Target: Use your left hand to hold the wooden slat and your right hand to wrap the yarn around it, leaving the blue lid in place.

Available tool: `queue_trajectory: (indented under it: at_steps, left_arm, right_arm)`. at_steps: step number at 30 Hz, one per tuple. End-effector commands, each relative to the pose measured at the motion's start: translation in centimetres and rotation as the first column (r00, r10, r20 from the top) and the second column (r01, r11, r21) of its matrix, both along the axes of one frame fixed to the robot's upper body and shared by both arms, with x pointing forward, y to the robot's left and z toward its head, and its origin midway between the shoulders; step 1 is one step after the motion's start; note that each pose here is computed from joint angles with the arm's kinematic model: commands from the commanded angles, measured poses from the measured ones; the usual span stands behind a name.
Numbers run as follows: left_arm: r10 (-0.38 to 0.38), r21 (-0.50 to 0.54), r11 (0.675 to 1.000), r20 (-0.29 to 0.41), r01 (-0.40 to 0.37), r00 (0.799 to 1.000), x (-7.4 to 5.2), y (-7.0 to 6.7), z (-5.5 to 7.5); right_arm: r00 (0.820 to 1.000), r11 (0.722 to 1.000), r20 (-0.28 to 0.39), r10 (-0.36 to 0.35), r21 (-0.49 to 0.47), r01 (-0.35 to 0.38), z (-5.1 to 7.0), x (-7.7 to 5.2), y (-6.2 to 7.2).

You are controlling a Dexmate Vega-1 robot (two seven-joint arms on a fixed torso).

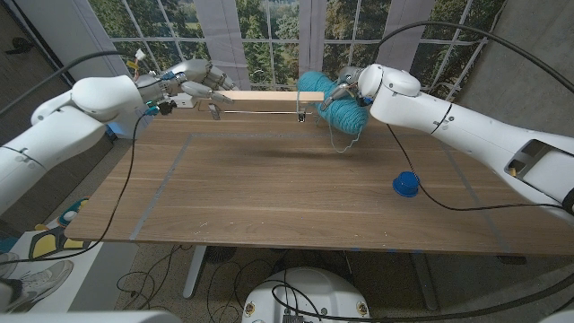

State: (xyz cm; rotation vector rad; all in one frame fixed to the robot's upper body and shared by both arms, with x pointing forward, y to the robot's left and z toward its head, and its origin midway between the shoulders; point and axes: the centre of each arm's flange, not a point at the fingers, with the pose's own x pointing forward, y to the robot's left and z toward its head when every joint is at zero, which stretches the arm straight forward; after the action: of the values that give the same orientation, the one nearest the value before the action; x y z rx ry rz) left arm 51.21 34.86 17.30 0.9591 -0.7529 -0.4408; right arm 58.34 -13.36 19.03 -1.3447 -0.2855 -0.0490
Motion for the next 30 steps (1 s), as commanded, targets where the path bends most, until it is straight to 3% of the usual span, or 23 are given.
queue_trajectory:
  at_steps: [1,3,13,30]
  left_arm:
    - [0.046,0.041,0.998,-0.020,-0.045,0.999,0.0,0.5,-0.7]
    - [0.023,0.034,0.999,-0.037,-0.022,0.999,0.2,0.6,-1.0]
    - [0.045,0.067,0.997,-0.056,-0.041,0.997,0.6,0.6,-1.4]
    - [0.121,0.131,0.985,-0.034,-0.115,0.992,1.1,-0.1,-1.2]
  right_arm:
    - [0.991,0.998,0.126,0.041,-0.045,-0.035,2.6,-2.4,2.3]
    - [0.986,0.997,0.160,0.052,-0.057,-0.044,3.1,-3.1,2.9]
    - [0.963,0.993,0.254,0.087,-0.105,-0.062,4.6,-5.3,4.6]
    - [0.942,0.984,0.307,0.133,-0.158,-0.087,6.3,-7.8,6.2]
